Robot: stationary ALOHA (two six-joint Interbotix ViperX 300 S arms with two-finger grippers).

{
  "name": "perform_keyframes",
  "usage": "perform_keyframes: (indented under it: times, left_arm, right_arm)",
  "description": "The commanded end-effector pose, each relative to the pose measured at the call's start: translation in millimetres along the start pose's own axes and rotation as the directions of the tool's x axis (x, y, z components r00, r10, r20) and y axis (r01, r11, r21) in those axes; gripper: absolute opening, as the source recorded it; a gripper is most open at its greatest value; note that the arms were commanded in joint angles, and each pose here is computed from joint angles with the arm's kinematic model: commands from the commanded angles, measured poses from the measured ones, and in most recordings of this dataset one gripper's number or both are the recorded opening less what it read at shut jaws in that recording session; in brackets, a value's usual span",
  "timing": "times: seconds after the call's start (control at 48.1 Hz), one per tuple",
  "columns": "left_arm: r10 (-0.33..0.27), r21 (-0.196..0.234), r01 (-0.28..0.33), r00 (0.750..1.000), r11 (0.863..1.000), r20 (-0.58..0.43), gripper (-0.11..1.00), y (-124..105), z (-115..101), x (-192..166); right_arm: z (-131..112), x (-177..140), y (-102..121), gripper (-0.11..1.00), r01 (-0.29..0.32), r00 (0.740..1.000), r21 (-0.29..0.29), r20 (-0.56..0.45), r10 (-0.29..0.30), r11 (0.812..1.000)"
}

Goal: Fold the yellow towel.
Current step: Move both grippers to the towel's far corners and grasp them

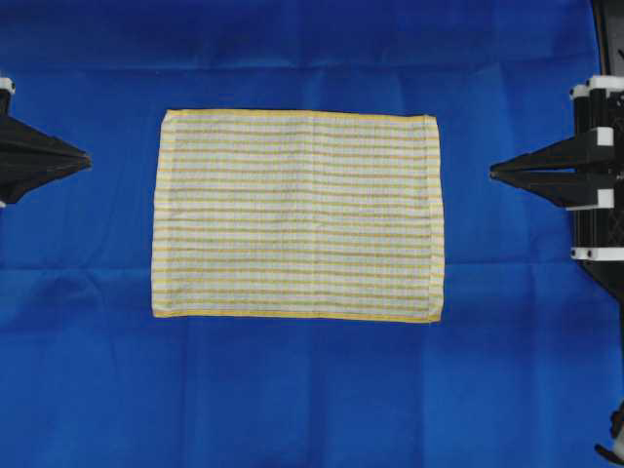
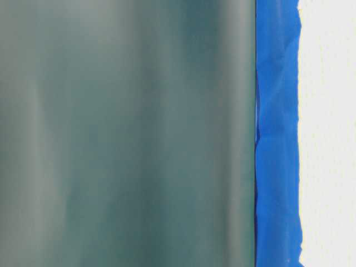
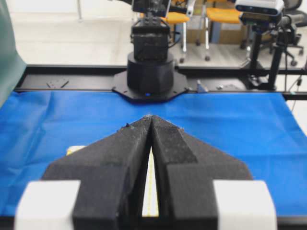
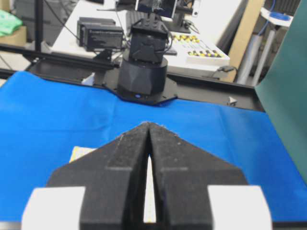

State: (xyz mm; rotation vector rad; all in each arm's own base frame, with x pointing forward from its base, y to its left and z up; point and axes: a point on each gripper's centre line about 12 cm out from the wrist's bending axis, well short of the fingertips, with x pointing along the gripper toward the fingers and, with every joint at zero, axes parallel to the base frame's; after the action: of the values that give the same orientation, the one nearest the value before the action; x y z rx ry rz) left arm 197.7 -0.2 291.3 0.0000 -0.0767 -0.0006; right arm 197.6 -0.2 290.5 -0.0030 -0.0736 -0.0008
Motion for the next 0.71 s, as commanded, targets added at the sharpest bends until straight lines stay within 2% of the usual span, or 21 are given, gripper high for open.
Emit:
perform_keyframes:
  times: [0.0, 0.104, 0.187, 0.291, 0.395, 0.457, 0.602, 0.686]
  left_arm:
    - [0.011, -0.012, -0.011, 1.0, 1.0, 0.003, 0.0, 2, 4, 4]
    - [0.012, 0.006, -0.011, 1.0, 1.0, -0.015, 0.0, 2, 3, 7]
    - [0.026, 0.024, -0.026, 0.999, 0.999, -0.028, 0.0, 5, 1, 10]
    - [0.079, 0.052, -0.075, 0.994, 0.996, -0.075, 0.0, 16, -10, 16]
    - [0.141, 0.067, -0.133, 0.981, 0.989, -0.129, 0.0, 31, -22, 22]
    - [0.184, 0.075, -0.174, 0.969, 0.982, -0.165, 0.0, 42, -30, 26]
    - [0.267, 0.082, -0.254, 0.932, 0.964, -0.245, 0.02, 65, -49, 34]
    - [0.294, 0.083, -0.282, 0.909, 0.956, -0.296, 0.17, 75, -62, 38]
  right_arm:
    - [8, 6, 0, 0.0, 0.001, 1.0, 0.009, 0.011, -0.001, 1.0]
    - [6, 9, -3, 0.0, 0.014, 1.0, 0.011, -0.025, -0.013, 1.0]
    - [4, 13, -10, 0.0, 0.05, 0.997, 0.016, -0.06, -0.049, 0.999]
    - [-3, 16, -23, 0.0, 0.111, 0.988, 0.028, -0.107, -0.108, 0.993]
    - [-14, 18, -40, 0.0, 0.191, 0.97, 0.048, -0.164, -0.181, 0.98]
    - [-23, 19, -51, 0.0, 0.243, 0.952, 0.062, -0.204, -0.226, 0.968]
    - [-46, 22, -79, 0.01, 0.369, 0.894, 0.1, -0.311, -0.324, 0.924]
    - [-63, 25, -91, 0.04, 0.418, 0.854, 0.099, -0.383, -0.353, 0.903]
